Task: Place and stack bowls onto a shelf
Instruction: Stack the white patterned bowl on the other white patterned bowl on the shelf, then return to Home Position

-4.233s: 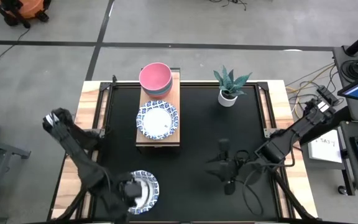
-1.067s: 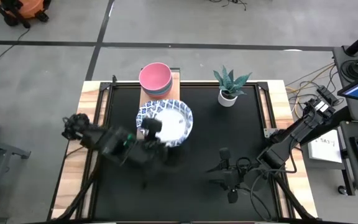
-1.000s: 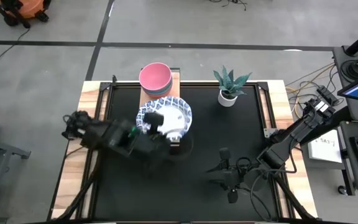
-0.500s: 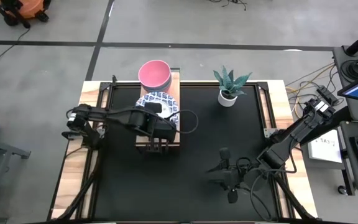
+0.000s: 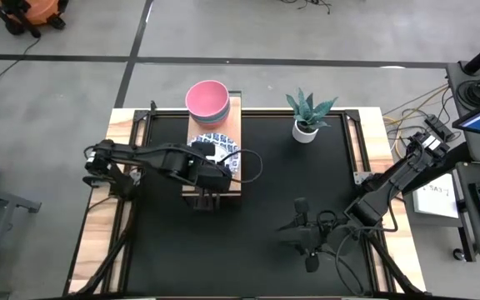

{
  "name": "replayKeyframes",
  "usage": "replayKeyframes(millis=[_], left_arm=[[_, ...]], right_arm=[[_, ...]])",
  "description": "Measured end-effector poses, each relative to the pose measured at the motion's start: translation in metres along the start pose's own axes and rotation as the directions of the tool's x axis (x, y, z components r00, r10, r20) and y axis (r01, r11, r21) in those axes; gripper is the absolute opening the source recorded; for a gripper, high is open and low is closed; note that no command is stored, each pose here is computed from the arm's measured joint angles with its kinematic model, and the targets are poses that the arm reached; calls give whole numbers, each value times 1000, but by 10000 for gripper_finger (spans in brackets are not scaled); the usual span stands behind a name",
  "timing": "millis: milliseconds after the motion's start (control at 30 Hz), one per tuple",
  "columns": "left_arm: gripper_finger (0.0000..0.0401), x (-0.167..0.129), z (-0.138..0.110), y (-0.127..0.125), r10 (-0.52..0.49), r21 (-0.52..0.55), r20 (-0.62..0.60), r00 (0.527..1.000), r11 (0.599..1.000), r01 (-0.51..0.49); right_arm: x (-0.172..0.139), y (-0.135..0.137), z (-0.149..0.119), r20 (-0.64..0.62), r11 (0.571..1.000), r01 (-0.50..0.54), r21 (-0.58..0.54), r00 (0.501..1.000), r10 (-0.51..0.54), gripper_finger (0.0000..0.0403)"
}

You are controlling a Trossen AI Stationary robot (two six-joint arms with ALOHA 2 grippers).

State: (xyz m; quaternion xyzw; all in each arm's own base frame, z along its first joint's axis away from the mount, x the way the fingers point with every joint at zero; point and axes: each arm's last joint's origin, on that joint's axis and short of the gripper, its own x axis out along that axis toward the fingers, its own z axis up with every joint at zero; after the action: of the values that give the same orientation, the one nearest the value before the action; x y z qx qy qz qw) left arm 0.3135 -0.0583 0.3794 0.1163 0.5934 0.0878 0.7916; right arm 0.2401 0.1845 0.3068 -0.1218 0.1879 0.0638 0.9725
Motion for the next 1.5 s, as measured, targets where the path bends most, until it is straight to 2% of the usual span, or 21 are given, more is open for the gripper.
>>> replayKeyframes(millis=[200, 333, 467, 633, 700, 800, 900, 1000, 1133, 1233, 1333, 1500], left_arm=[[120, -25, -8, -10, -41, 7, 82, 996, 999, 41], [121, -47, -19, -28, -98, 72, 255, 962, 994, 83], [121, -62, -42, -48, -196, 159, 473, 859, 978, 135], [121, -45, -79, -57, -257, 200, 642, 723, 966, 165], [121, -35, -93, -53, -244, 178, 695, 676, 970, 167], [121, -18, -109, -40, -201, 133, 753, 627, 979, 155], [116, -6, -127, -24, -162, 82, 776, 610, 984, 156], [104, 3, -148, -12, -128, 39, 783, 608, 987, 156], [84, 12, -177, -4, -112, 13, 812, 573, 985, 174], [70, 20, -198, -1, -90, -10, 846, 525, 983, 185], [58, 29, -214, 1, -55, -44, 888, 457, 978, 204], [40, 48, -238, 3, 16, -109, 923, 385, 969, 222]], right_arm=[[1, 1, -4, -13, 999, -25, -41, 1000, 24, 148], [1, 4, -15, -14, 995, -59, -84, 998, 58, 148], [-5, -4, -25, 31, 994, -49, -97, 998, 52, 148], [-25, -26, -34, 149, 996, -67, -53, 986, 75, 148], [-33, -40, -39, 210, 998, -55, -19, 976, 58, 148], [-39, -62, -51, 237, 998, -57, 22, 970, 50, 148], [-46, -80, -64, 257, 995, -81, 58, 964, 63, 148], [-57, -94, -78, 283, 993, -64, 103, 959, 32, 148], [-71, -102, -99, 306, 991, -32, 129, 952, -9, 148], [-81, -106, -113, 331, 988, -19, 150, 943, -32, 148], [-88, -108, -126, 349, 985, -13, 170, 936, -48, 148], [-108, -111, -145, 445, 978, -10, 209, 891, -86, 148]])
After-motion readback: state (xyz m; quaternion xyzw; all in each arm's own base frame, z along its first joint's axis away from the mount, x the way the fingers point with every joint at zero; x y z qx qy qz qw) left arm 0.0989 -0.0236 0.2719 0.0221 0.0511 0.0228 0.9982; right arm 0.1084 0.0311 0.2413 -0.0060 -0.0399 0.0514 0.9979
